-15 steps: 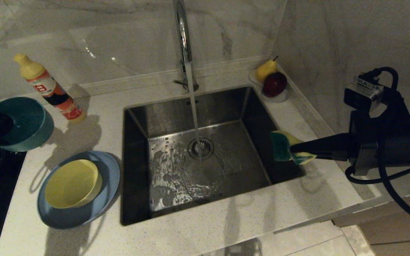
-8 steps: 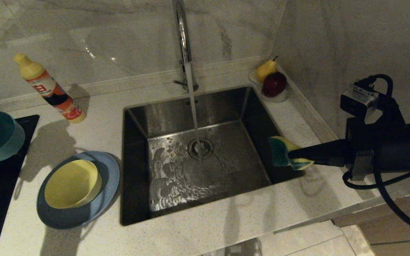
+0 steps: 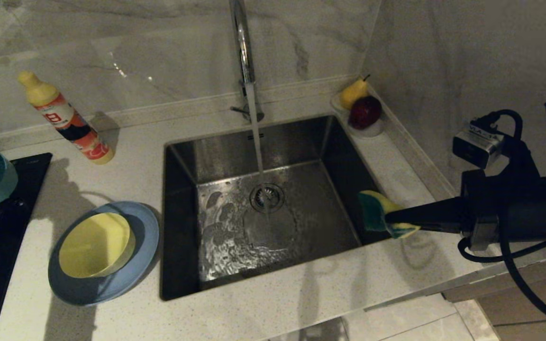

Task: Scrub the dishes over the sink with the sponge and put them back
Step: Place the bowl on the table

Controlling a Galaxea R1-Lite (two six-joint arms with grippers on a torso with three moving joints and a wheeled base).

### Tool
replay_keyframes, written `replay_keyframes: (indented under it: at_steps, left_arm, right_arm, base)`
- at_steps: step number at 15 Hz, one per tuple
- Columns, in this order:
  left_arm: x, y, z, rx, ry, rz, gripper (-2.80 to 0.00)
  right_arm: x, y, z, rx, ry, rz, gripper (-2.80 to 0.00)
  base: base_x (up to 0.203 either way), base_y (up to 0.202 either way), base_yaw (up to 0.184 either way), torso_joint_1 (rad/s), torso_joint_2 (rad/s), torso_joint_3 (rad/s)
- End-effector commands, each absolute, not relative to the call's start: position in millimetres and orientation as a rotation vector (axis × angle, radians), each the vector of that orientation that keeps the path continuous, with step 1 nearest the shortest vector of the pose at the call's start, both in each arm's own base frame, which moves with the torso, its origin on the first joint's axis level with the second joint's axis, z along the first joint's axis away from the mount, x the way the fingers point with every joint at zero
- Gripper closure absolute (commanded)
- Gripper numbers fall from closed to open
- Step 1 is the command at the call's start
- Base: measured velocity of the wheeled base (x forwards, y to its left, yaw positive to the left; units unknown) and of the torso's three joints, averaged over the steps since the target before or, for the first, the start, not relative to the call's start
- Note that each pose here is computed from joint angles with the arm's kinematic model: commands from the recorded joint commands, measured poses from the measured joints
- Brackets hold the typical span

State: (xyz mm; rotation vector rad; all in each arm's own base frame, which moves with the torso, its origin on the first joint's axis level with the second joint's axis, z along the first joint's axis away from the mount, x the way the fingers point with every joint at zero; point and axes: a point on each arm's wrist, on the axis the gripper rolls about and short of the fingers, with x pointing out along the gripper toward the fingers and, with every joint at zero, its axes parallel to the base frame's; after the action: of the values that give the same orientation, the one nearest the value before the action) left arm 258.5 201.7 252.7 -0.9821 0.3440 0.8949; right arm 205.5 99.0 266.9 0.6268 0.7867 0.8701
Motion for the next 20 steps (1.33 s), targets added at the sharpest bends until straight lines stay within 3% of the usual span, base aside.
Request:
replay_keyframes:
  at_steps: [1,6,20]
  left_arm:
    - [265.8,233.0,235.3,-1.006,0.356,0.959,0.00]
    - [269.1,270.4,214.4,-1.103,0.363,0.966,0.00]
    - [299.5,298.9,181.9,-1.282,0.424,0.906,0.00]
  right_arm:
    - [205.9,99.6,262.5,0.631,0.807,0.869,0.00]
    - [205.5,102.6,259.0,0.627,0.831,0.902,0.00]
    - [206.1,105.2,256.0,0.619,0.843,0.909,0.00]
  base:
    - [0.000,0.000,0.000,0.000,0.00,0.000]
    - [0.000,0.000,0.000,0.000,0.00,0.000]
    - [0.000,0.000,0.000,0.000,0.00,0.000]
